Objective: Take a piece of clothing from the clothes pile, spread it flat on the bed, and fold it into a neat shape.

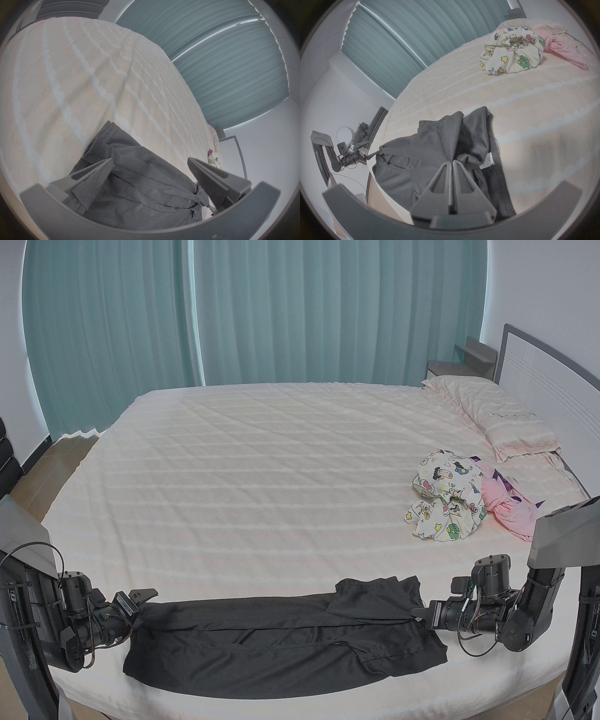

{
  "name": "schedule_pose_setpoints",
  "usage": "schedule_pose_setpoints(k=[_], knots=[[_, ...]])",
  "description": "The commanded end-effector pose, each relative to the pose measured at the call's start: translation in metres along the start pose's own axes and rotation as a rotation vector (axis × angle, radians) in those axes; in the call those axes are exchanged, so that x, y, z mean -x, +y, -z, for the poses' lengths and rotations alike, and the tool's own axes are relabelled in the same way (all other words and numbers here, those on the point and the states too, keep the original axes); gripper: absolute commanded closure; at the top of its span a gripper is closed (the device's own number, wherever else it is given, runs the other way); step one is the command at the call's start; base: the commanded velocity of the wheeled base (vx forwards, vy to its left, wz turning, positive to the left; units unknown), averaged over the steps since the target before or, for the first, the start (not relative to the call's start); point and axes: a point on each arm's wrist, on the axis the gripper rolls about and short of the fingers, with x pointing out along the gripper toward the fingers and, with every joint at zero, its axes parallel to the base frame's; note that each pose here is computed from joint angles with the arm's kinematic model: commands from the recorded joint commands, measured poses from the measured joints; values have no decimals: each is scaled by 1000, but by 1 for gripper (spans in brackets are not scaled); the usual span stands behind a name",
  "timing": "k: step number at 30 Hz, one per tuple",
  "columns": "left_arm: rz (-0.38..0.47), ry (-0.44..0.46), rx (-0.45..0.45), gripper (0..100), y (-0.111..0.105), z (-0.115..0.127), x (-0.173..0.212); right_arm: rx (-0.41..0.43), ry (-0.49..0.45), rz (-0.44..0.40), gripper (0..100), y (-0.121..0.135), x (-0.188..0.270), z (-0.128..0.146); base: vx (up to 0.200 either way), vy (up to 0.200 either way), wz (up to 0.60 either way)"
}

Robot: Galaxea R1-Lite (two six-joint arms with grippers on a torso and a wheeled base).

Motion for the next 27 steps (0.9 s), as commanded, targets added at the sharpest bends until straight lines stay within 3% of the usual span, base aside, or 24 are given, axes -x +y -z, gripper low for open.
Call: schedule_pose_setpoints(k=[1, 9, 10, 27], knots=[[0, 1, 1, 0, 0, 0, 0, 4, 20, 23, 100, -6, 1, 2, 0, 0, 0], [-1, -1, 3, 0, 1, 0, 0, 10, 54, 50, 100, -14, -1, 7, 0, 0, 0], [-1, -3, 4, 0, 0, 0, 0, 15, 62, 53, 0, -16, -3, 9, 0, 0, 0], [-24, 6, 20, 0, -4, 9, 29, 15, -40, 34, 0, -10, 10, -10, 0, 0, 0]])
